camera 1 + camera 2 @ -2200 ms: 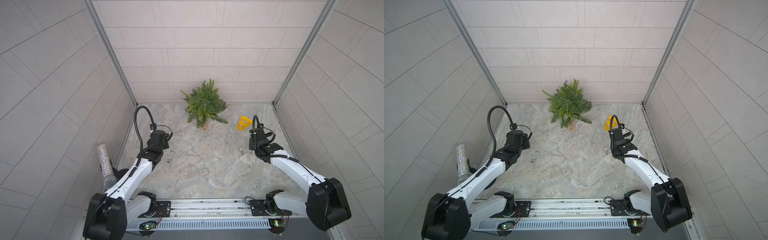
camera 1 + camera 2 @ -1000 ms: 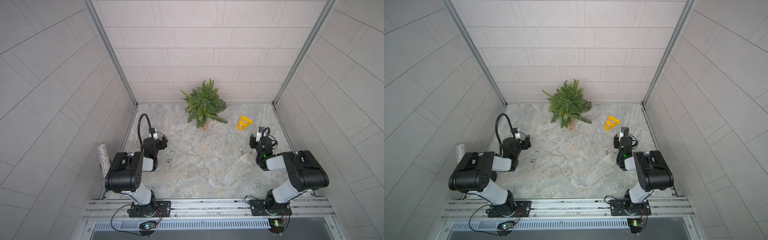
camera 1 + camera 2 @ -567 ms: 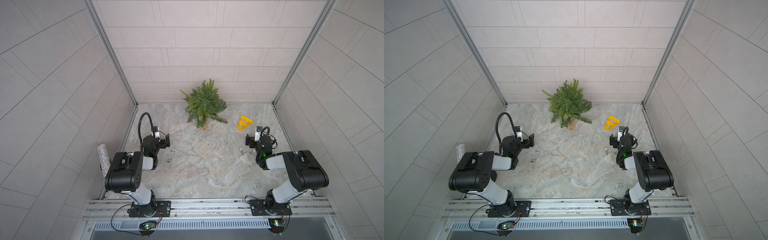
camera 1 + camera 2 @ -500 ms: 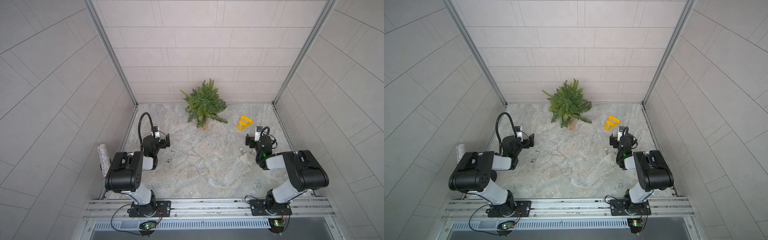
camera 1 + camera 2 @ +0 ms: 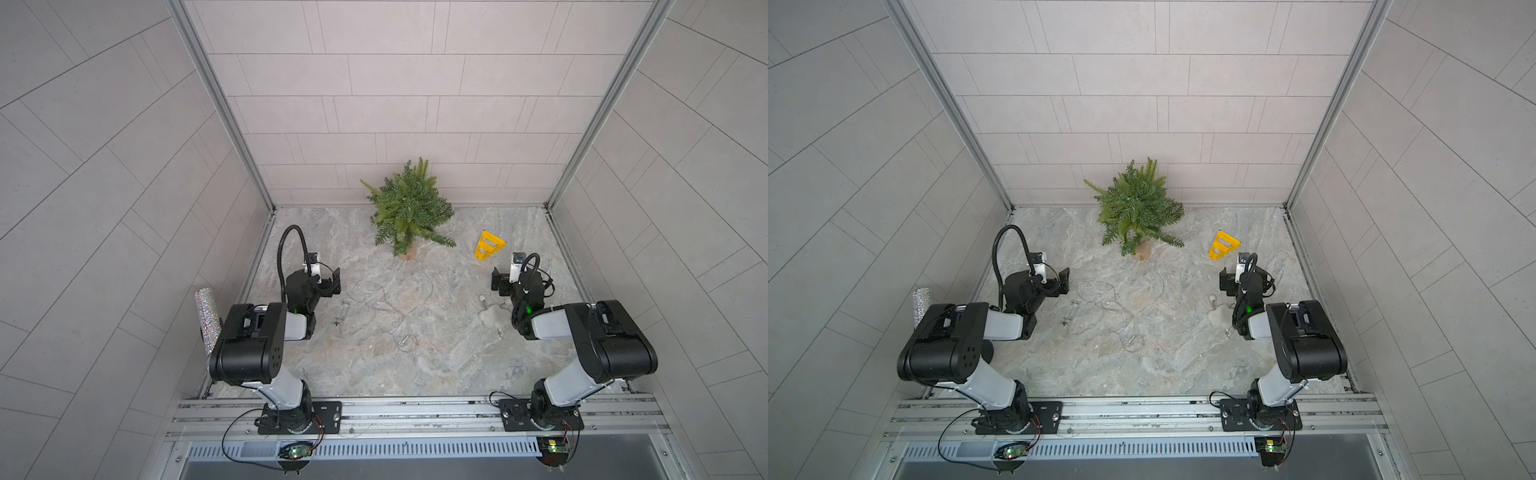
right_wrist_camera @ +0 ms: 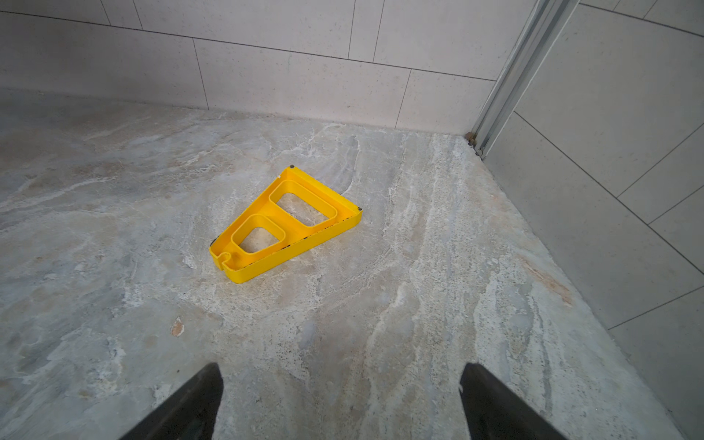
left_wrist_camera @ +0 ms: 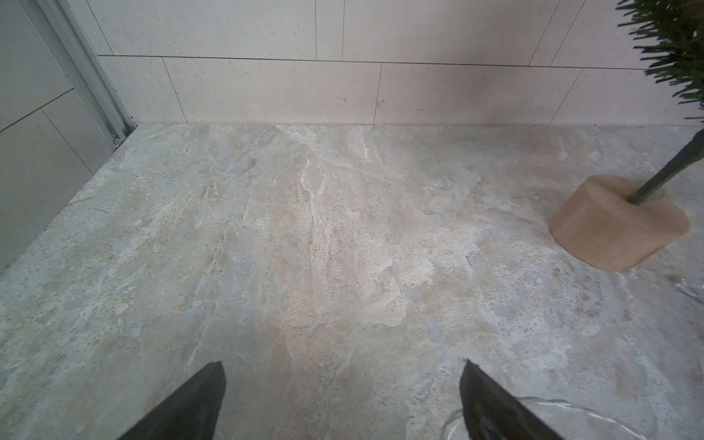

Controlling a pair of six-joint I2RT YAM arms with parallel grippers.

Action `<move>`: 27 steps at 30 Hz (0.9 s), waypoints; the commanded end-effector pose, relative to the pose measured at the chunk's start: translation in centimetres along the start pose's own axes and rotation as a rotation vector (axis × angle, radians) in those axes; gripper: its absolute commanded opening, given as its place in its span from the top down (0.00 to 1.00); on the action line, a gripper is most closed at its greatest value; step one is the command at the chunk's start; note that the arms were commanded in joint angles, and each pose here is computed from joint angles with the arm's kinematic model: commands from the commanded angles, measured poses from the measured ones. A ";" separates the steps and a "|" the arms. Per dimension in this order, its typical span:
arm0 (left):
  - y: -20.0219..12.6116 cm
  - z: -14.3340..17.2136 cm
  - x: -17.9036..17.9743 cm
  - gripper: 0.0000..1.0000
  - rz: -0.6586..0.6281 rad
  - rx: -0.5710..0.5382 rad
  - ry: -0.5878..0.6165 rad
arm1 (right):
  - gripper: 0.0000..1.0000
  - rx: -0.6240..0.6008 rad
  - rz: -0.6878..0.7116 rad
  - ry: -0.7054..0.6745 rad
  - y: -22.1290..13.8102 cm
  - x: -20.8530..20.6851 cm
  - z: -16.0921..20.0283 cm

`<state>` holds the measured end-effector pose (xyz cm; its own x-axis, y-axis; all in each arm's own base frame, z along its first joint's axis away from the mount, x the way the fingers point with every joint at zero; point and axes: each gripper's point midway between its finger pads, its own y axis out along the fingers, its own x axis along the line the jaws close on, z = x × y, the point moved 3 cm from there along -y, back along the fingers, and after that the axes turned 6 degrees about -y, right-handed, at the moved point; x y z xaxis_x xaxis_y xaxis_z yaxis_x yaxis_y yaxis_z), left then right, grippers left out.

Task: Remove string lights from the small christmas tree
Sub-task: Reset both arms

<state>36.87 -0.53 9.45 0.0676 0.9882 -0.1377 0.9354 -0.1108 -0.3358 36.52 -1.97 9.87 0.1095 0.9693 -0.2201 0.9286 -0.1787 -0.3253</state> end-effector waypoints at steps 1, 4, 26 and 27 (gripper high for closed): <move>0.0 -0.3 0.0 0.00 0.010 -0.009 0.005 | 0.00 -0.003 0.008 -0.010 0.0 0.0 -0.3; 0.0 -0.3 0.0 0.00 0.011 -0.010 0.004 | 0.00 -0.002 0.009 -0.009 0.0 -0.1 -0.3; 0.0 -0.5 0.0 0.00 0.010 -0.017 0.004 | 0.00 0.006 0.006 -0.008 0.1 -0.1 -0.2; -0.1 -0.5 0.0 0.00 0.011 -0.017 0.006 | 0.00 -0.001 0.007 -0.008 0.0 -0.1 -0.2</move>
<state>36.86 -0.60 9.46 0.0742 0.9872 -0.1410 0.9347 -0.1181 -0.3353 36.42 -1.97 9.53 0.1055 0.9692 -0.2225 0.9226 -0.1789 -0.3418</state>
